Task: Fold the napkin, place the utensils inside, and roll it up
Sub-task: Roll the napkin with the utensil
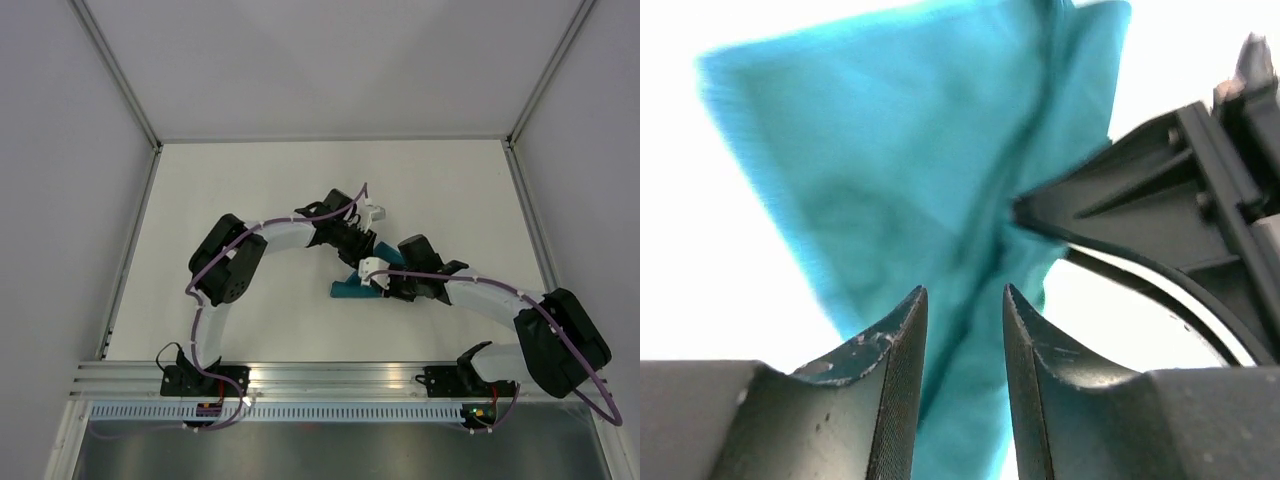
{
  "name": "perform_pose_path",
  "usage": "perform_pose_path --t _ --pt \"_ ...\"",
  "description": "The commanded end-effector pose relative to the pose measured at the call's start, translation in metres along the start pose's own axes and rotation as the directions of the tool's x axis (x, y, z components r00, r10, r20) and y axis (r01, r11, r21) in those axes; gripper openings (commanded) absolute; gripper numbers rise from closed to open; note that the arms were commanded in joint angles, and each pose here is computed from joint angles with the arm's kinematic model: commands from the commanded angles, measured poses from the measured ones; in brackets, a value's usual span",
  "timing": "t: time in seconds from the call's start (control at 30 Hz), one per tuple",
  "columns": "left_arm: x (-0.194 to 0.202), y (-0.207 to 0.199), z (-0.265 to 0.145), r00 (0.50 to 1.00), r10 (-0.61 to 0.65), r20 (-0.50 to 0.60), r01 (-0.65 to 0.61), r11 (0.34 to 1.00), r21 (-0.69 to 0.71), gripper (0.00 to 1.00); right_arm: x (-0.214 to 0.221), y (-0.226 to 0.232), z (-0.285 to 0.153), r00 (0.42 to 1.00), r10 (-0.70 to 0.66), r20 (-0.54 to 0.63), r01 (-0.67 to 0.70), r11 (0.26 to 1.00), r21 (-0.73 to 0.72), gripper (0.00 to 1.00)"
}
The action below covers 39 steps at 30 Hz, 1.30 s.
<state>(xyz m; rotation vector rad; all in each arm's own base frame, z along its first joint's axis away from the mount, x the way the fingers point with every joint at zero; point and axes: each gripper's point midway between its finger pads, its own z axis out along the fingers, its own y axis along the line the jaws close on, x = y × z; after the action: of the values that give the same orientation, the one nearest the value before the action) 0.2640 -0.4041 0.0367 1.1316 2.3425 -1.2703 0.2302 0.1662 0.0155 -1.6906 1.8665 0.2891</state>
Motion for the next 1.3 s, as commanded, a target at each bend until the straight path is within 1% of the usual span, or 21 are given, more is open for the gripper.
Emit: perform_pose_path --t 0.0,0.07,0.13,0.2,0.23,0.3,0.33,0.37,0.43,0.5,0.63,0.67,0.7,0.8,0.83,0.9,0.93,1.0,1.1,1.2,1.27 --pt "-0.066 -0.003 -0.047 0.972 0.055 0.229 -0.03 0.994 -0.109 0.42 0.006 0.019 -0.002 0.999 0.018 -0.044 -0.023 0.992 -0.126 0.23" --pt "-0.072 0.001 -0.058 0.96 0.053 0.274 -0.01 0.988 -0.156 0.42 0.005 0.023 -0.003 0.998 0.034 -0.058 -0.044 0.983 -0.18 0.23" --pt "-0.096 -0.009 -0.083 0.921 0.118 0.372 -0.045 0.979 -0.199 0.42 0.003 0.028 -0.003 0.998 0.04 -0.05 -0.051 0.972 -0.229 0.23" --pt "-0.093 0.007 -0.098 0.89 0.123 0.44 0.022 0.95 -0.31 0.43 0.005 0.029 -0.004 0.996 0.055 -0.067 -0.071 0.958 -0.279 0.23" --pt "-0.107 0.001 -0.112 0.842 0.156 0.516 0.03 0.942 -0.334 0.43 0.006 0.036 -0.007 0.995 0.071 -0.071 -0.09 0.943 -0.321 0.23" --pt "-0.102 0.004 -0.147 0.769 0.189 0.611 0.119 0.896 -0.427 0.45 0.008 0.033 -0.007 0.992 0.097 -0.08 -0.119 0.926 -0.357 0.23" --pt "-0.113 -0.005 -0.164 0.697 0.219 0.682 0.135 0.895 -0.425 0.45 0.01 0.039 -0.01 0.991 0.101 -0.086 -0.127 0.908 -0.398 0.23" --pt "-0.101 -0.004 -0.183 0.653 0.236 0.719 0.188 0.87 -0.456 0.46 0.011 0.035 -0.009 0.989 0.117 -0.094 -0.146 0.898 -0.414 0.22" --pt "-0.103 -0.011 -0.209 0.559 0.283 0.779 0.224 0.853 -0.471 0.47 0.012 0.037 -0.009 0.986 0.131 -0.104 -0.165 0.866 -0.472 0.22" --pt "-0.09 -0.021 -0.218 0.527 0.324 0.786 0.219 0.842 -0.494 0.46 0.014 0.035 -0.01 0.982 0.153 -0.114 -0.19 0.845 -0.5 0.22" --pt "-0.07 -0.035 -0.222 0.489 0.502 0.713 0.167 0.748 -0.642 0.46 0.015 0.031 -0.007 0.97 0.195 -0.144 -0.243 0.782 -0.574 0.22" --pt "-0.07 -0.042 -0.223 0.467 0.535 0.704 0.158 0.733 -0.661 0.46 0.016 0.028 -0.006 0.968 0.208 -0.141 -0.25 0.772 -0.584 0.22" --pt "-0.068 -0.055 -0.214 0.464 0.597 0.654 0.095 0.701 -0.707 0.46 0.016 0.027 -0.005 0.966 0.214 -0.145 -0.258 0.762 -0.594 0.22" --pt "-0.058 -0.076 -0.198 0.446 0.686 0.575 0.033 0.63 -0.776 0.47 0.018 0.022 -0.002 0.955 0.245 -0.168 -0.295 0.713 -0.636 0.22" --pt "-0.054 -0.075 -0.19 0.459 0.733 0.503 -0.018 0.573 -0.819 0.47 0.019 0.021 0.0 0.947 0.26 -0.187 -0.317 0.688 -0.653 0.22" --pt "-0.047 -0.088 -0.168 0.46 0.786 0.413 -0.118 0.515 -0.849 0.47 0.021 0.018 0.001 0.939 0.281 -0.199 -0.339 0.665 -0.665 0.22" --pt "-0.044 -0.087 -0.151 0.477 0.802 0.358 -0.168 0.484 -0.859 0.47 0.023 0.015 0.005 0.936 0.287 -0.205 -0.348 0.659 -0.667 0.22" --pt "-0.034 -0.096 -0.123 0.468 0.848 0.248 -0.283 0.41 -0.867 0.47 0.024 0.013 0.006 0.931 0.295 -0.214 -0.36 0.651 -0.668 0.22" --pt "-0.021 -0.104 -0.081 0.455 0.88 0.133 -0.418 0.343 -0.841 0.5 0.026 0.01 0.01 0.926 0.302 -0.227 -0.373 0.64 -0.672 0.22" --pt "-0.009 -0.103 -0.047 0.454 0.89 0.039 -0.506 0.293 -0.811 0.54 0.03 0.009 0.014 0.917 0.31 -0.249 -0.394 0.626 -0.673 0.22" --pt "-0.003 -0.101 -0.029 0.447 0.894 0.011 -0.555 0.287 -0.781 0.56 0.031 0.006 0.014 0.914 0.316 -0.256 -0.403 0.624 -0.67 0.22"
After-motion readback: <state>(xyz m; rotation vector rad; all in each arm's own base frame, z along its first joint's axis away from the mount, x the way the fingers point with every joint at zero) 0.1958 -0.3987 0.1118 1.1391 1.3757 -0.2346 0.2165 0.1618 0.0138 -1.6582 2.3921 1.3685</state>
